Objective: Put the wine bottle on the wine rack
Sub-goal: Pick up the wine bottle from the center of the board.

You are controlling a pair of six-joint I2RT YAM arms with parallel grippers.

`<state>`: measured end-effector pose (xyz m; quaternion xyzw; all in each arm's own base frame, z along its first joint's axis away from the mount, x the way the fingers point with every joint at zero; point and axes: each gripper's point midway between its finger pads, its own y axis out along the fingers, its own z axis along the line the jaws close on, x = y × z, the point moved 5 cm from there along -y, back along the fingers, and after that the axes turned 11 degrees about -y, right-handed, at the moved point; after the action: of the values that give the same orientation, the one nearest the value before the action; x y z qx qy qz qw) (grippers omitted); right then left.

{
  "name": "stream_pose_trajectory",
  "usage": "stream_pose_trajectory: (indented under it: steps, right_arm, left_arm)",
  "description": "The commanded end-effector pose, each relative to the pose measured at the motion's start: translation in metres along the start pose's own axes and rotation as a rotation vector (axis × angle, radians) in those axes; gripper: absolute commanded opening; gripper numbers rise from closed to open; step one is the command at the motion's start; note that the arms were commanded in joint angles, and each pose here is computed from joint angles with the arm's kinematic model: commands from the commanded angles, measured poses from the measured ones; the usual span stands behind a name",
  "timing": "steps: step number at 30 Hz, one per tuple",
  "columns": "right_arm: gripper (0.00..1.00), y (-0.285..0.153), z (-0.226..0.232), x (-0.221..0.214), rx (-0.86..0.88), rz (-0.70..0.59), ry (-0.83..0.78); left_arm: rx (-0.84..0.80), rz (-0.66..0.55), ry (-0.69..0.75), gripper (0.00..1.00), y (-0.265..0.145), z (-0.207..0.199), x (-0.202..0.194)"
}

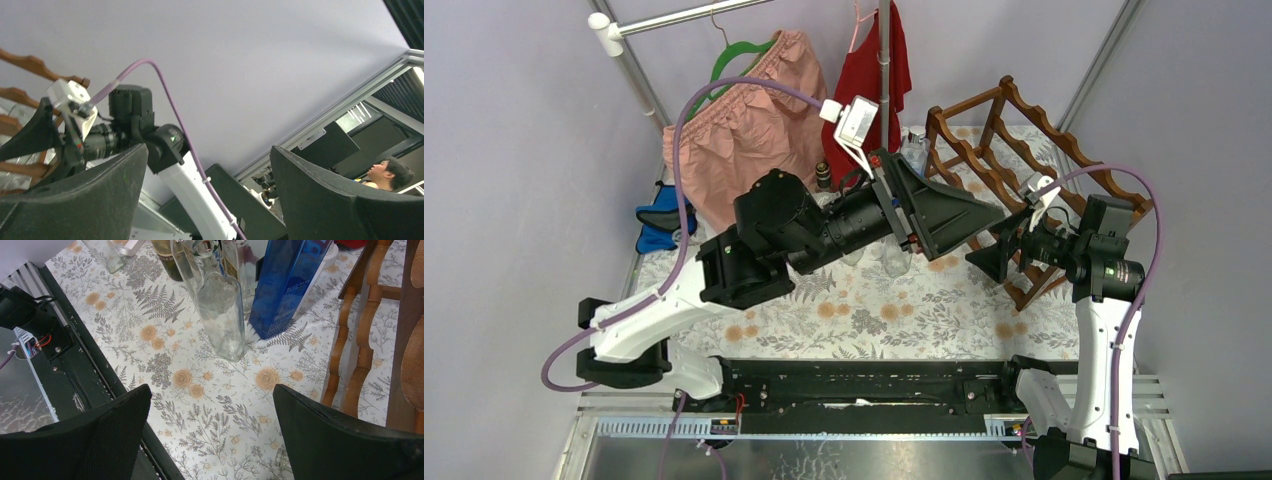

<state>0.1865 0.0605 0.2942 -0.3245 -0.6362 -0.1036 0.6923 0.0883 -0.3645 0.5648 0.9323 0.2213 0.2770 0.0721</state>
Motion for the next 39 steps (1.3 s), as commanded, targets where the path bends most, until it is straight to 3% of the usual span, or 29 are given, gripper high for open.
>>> stream_pose_trajectory:
  steps: [1,13,31,36,39]
  right_arm:
    - [1.0,-0.002,0.003,0.002,0.006,-0.011,-0.033]
    - [1.0,-0.001,0.002,0.001,0.009,-0.009,-0.032]
    - [1.0,-0.002,0.003,0.002,0.016,-0.003,-0.038]
    - [1.0,-0.002,0.003,0.003,0.02,0.0,-0.044]
    - [1.0,-0.004,0.003,0.006,0.02,0.002,-0.056]
  left_arm:
    - [-0.084,-0.048,0.033,0.99,0.013,-0.021,0.01]
    - [-0.154,-0.107,0.167,0.99,0.012,-0.056,0.01]
    - [-0.156,-0.063,0.22,0.99,0.022,-0.048,-0.006]
    - [-0.099,-0.05,0.253,0.99,0.018,-0.03,-0.012]
    - [0.036,-0.056,0.391,0.99,0.003,0.006,-0.009]
